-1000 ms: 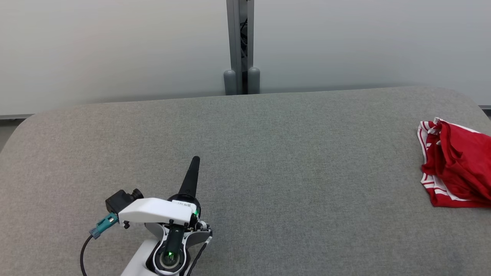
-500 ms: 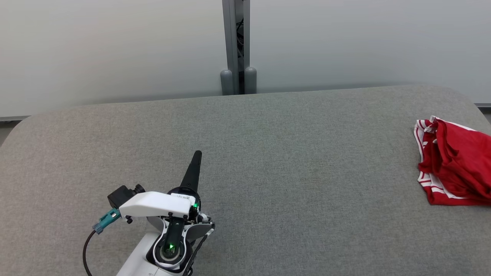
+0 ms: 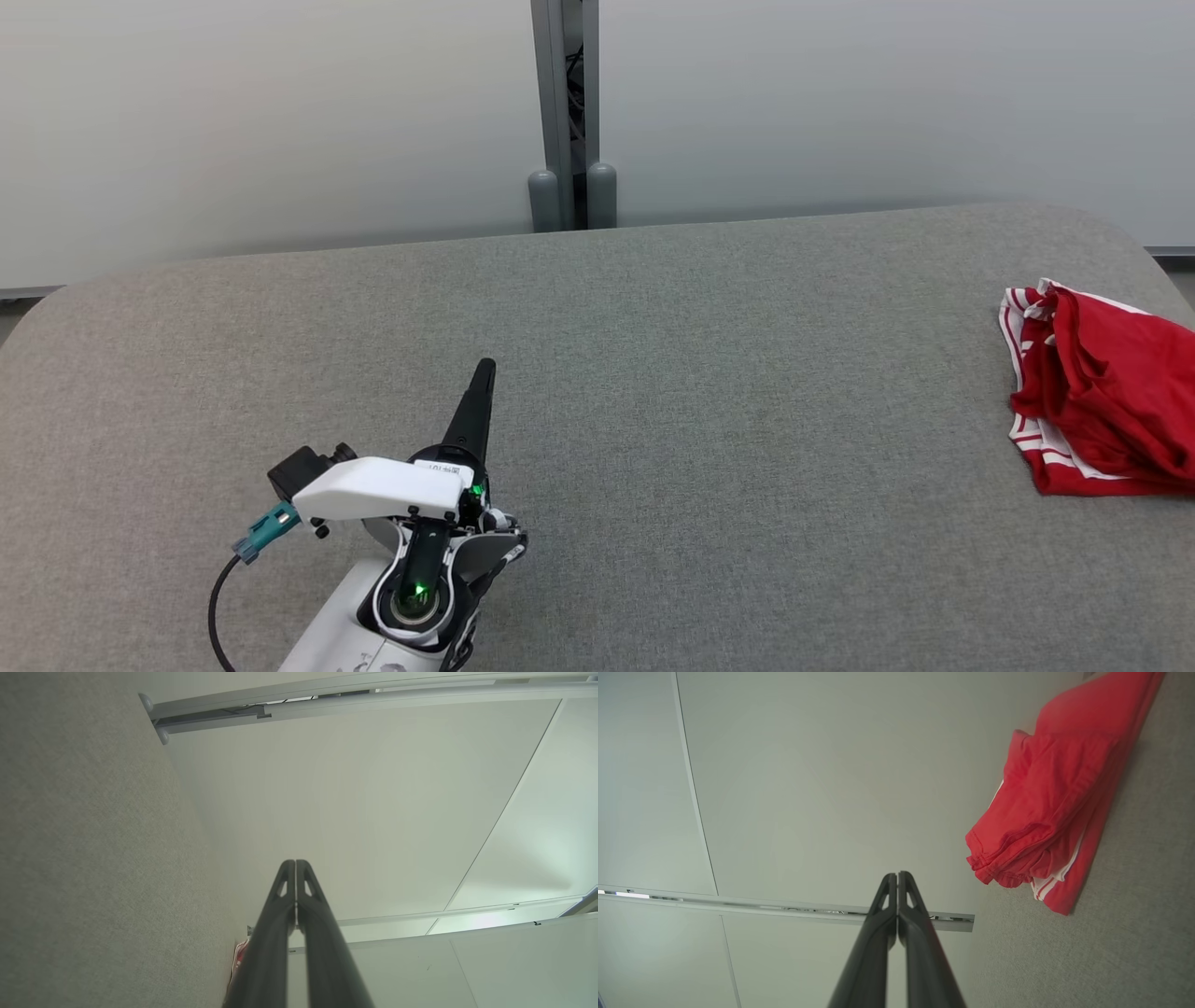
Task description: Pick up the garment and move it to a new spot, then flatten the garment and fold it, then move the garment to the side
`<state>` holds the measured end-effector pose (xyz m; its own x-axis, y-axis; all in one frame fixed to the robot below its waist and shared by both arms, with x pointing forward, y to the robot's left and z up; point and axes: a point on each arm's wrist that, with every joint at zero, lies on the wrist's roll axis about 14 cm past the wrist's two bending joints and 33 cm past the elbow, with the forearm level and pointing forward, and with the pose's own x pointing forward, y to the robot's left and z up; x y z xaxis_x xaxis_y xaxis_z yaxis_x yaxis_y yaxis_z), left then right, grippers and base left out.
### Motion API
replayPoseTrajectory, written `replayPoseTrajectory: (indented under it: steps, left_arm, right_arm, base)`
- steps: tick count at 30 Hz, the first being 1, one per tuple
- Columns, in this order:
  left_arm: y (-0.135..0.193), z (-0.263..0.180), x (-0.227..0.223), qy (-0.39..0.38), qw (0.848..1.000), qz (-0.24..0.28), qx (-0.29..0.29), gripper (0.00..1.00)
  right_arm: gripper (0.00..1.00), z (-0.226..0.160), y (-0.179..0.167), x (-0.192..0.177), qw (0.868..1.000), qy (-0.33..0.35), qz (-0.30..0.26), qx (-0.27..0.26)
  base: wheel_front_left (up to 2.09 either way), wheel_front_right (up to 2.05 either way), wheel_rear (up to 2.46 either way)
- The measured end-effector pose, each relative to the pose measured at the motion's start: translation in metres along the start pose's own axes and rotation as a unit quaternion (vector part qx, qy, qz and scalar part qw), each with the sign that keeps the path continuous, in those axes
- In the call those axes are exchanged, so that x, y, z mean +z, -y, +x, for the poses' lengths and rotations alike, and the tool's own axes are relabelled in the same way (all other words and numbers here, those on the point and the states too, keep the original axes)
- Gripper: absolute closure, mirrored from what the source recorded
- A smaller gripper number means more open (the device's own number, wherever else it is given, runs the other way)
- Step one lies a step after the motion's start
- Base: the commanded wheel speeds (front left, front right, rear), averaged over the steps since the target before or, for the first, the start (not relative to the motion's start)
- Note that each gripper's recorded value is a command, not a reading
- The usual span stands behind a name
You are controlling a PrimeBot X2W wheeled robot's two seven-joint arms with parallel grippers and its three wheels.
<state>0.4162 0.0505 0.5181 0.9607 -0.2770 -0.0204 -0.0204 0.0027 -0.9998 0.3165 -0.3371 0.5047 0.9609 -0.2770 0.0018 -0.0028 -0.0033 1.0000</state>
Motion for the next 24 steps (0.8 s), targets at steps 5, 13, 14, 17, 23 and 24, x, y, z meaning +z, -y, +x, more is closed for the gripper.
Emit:
replayPoseTrajectory:
  steps: [5, 13, 14, 17, 23, 24]
  left_arm:
    - [0.0007, 0.0004, 0.0000, 0.000, 1.000, 0.000, -0.001, 1.00]
    - [0.0008, 0.0004, 0.0000, 0.000, 1.000, 0.000, -0.001, 1.00]
    - [0.0007, 0.0004, 0.0000, 0.000, 1.000, 0.000, -0.001, 1.00]
    - [0.0007, 0.0004, 0.0000, 0.000, 1.000, 0.000, -0.001, 1.00]
    - [0.0007, 0.0004, 0.0000, 0.000, 1.000, 0.000, -0.001, 1.00]
    - [0.0007, 0.0004, 0.0000, 0.000, 1.000, 0.000, -0.001, 1.00]
  right_arm:
    - [1.00, -0.0001, 0.0001, -0.0002, 1.000, 0.000, 0.000, 0.000]
    - [1.00, -0.0001, 0.0001, -0.0003, 1.000, -0.001, 0.000, 0.000]
    - [1.00, -0.0002, 0.0001, -0.0002, 1.000, 0.000, 0.000, 0.000]
    - [1.00, -0.0001, 0.0002, -0.0003, 1.000, 0.000, 0.000, 0.000]
    - [1.00, -0.0002, 0.0002, -0.0003, 1.000, 0.000, 0.001, 0.000]
    - [1.00, -0.0002, 0.0002, -0.0002, 1.000, 0.000, 0.001, 0.000]
  base:
    - [0.00, 0.00, 0.00]
    - [0.00, 0.00, 0.00]
    - [0.00, 0.00, 0.00]
    - [0.00, 0.00, 0.00]
    - [0.00, 0.00, 0.00]
    - [0.00, 0.00, 0.00]
